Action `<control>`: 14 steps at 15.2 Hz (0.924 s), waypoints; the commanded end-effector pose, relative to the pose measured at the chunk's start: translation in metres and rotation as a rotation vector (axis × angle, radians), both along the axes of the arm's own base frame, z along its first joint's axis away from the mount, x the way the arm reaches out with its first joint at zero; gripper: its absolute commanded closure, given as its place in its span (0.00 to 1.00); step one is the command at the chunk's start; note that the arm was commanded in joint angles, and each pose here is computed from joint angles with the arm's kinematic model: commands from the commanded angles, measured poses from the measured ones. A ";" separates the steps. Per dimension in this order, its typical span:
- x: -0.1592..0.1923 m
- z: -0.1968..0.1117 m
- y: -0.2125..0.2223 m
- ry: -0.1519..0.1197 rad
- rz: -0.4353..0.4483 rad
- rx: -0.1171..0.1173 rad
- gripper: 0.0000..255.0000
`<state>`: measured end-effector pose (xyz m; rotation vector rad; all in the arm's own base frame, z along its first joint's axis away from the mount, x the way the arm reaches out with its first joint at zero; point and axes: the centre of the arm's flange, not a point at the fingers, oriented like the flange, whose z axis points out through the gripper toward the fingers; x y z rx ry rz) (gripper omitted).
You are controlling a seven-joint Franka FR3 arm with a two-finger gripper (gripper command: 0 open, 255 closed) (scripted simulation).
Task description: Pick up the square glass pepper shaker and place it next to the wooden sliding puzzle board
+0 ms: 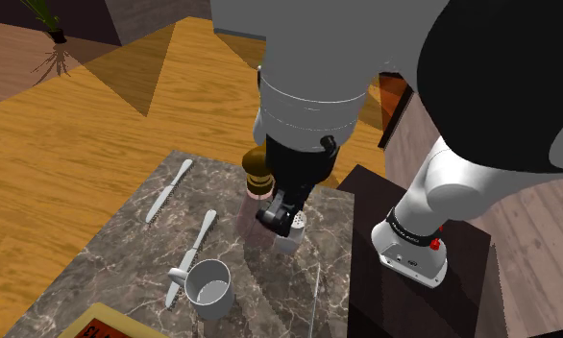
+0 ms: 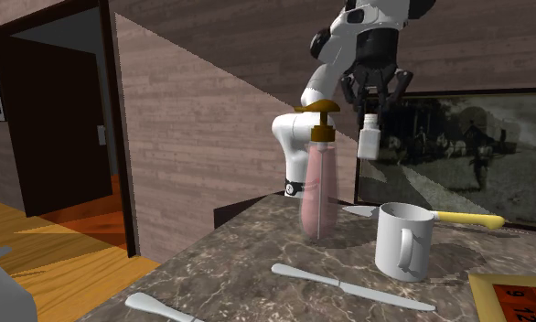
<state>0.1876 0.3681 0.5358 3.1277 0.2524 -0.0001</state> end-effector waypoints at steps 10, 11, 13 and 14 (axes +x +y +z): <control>-0.017 0.000 0.145 0.001 0.000 0.002 1.00; -0.018 0.000 0.155 0.001 0.000 0.002 1.00; -0.018 -0.010 0.155 0.001 0.000 0.002 1.00; -0.018 -0.015 0.155 0.001 0.000 0.002 1.00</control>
